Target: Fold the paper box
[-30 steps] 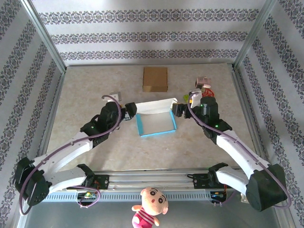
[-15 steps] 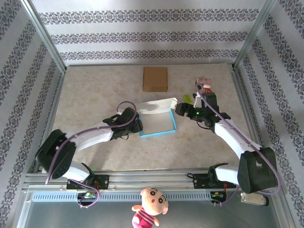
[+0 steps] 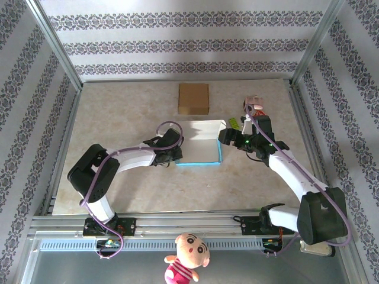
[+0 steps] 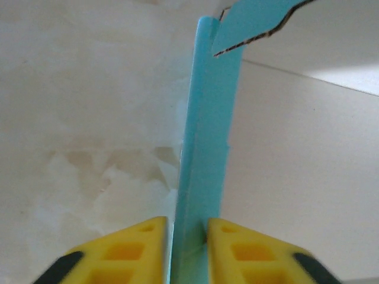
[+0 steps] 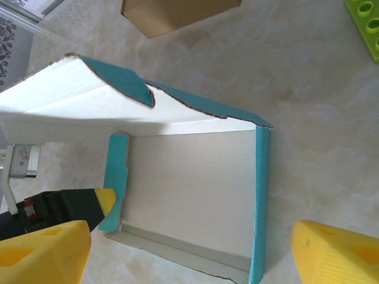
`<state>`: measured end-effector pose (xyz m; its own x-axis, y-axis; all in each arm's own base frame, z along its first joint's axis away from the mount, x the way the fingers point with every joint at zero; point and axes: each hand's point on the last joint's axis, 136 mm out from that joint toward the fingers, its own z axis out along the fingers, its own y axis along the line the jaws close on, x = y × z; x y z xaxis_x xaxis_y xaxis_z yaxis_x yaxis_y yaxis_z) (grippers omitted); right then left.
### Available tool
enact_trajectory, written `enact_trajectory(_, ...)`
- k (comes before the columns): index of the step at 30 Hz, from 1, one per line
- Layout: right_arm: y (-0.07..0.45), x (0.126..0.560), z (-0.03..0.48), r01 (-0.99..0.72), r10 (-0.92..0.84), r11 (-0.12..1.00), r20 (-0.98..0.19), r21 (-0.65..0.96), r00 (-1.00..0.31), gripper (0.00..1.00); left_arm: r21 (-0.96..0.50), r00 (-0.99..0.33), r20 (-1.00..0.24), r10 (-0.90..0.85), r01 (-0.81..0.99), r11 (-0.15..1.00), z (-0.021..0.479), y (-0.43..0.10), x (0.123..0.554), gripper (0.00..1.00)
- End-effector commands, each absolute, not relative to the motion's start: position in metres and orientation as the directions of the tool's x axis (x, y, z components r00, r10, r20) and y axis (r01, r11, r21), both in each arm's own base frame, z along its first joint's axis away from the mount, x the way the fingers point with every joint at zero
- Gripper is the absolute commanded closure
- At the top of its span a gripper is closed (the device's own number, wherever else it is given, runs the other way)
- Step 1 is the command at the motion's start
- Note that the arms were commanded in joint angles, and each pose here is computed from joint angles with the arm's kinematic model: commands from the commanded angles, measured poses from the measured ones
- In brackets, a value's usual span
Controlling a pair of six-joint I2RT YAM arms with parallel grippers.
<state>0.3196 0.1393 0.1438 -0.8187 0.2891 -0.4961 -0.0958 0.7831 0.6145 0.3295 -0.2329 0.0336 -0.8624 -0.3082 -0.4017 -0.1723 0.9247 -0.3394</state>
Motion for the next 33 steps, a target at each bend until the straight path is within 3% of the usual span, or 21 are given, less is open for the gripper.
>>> enact_trajectory(1, 0.137, 0.316, 0.138, -0.089, 0.295, 0.784, -0.494, 0.615, -0.818, 0.13, -0.317, -0.866, -0.417, -0.276, -0.146, 0.937, 0.029, -0.233, 0.337, 0.86)
enact_trajectory(5, 0.136, 0.318, 0.132, -0.068, 0.301, 0.789, -0.481, 0.611, -0.824, 0.13, -0.201, -0.887, -0.432, -0.167, -0.085, 0.976, 0.017, -0.222, 0.335, 0.94)
enact_trajectory(12, 0.135, 0.318, 0.132, -0.064, 0.306, 0.789, -0.481, 0.611, -0.821, 0.13, 0.065, -0.913, -0.408, 0.014, -0.014, 0.998, 0.005, -0.189, 0.329, 1.0)
enact_trajectory(20, 0.136, 0.316, 0.129, -0.055, 0.309, 0.79, -0.475, 0.611, -0.824, 0.13, 0.296, -0.922, -0.375, 0.101, -0.015, 0.955, -0.011, -0.156, 0.32, 1.0)
enact_trajectory(25, 0.137, 0.316, 0.133, -0.058, 0.311, 0.787, -0.477, 0.614, -0.822, 0.13, 0.165, -0.919, -0.389, 0.057, -0.009, 0.986, -0.02, -0.174, 0.315, 0.85)
enact_trajectory(33, 0.135, 0.317, 0.145, -0.068, 0.32, 0.787, -0.5, 0.613, -0.805, 0.12, -0.012, -0.864, -0.503, -0.018, -0.014, 1.0, 0.046, -0.187, 0.331, 0.67)
